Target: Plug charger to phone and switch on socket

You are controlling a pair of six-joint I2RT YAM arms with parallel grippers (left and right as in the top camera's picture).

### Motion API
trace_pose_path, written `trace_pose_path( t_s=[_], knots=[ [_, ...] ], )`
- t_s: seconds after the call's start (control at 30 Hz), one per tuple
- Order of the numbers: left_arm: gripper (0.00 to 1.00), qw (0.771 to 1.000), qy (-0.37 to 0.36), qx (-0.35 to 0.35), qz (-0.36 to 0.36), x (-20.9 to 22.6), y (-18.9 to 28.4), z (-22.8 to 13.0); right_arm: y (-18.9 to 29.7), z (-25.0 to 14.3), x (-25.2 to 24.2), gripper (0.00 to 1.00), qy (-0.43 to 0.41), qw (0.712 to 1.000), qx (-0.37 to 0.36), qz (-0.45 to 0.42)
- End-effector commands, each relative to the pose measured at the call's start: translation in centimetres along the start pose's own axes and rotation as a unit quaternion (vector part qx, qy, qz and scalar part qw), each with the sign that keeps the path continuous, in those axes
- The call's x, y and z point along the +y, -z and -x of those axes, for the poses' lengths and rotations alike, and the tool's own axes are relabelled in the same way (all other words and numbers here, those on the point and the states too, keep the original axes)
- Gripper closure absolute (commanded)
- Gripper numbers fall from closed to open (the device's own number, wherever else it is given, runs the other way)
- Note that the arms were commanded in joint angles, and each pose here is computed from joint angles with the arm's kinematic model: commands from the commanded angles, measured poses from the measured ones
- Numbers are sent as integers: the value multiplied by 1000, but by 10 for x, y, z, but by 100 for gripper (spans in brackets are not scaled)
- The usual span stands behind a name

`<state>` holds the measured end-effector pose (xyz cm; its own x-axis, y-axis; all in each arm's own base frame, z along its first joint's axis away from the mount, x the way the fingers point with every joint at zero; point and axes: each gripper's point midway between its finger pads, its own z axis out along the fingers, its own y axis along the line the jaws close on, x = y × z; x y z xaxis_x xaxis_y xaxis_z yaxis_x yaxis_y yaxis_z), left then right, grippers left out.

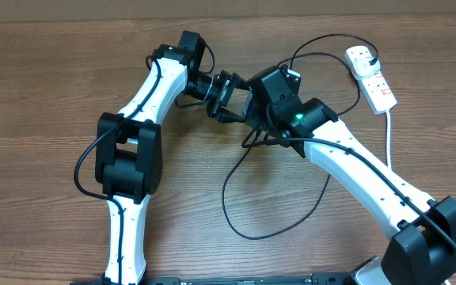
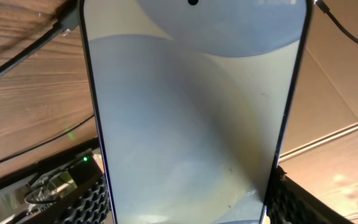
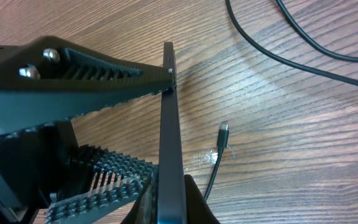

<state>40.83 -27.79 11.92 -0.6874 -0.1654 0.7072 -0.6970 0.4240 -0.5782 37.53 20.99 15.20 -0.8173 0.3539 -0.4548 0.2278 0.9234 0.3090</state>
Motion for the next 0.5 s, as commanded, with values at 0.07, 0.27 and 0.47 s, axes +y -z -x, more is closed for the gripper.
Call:
trace_pose_path(
  t_s=[0.07, 0.27, 0.47],
  knots=[
    [10, 991, -131, 3, -34, -25, 4, -2, 3, 10, 4, 96, 9, 1000, -8, 5],
    [0, 978, -199, -18, -55, -34, 21, 8, 3, 17, -15, 96, -6, 1000, -2, -17],
    [0, 935, -342, -61, -76, -59, 67, -23, 23, 40, -26, 96, -17, 1000, -13, -22]
  ],
)
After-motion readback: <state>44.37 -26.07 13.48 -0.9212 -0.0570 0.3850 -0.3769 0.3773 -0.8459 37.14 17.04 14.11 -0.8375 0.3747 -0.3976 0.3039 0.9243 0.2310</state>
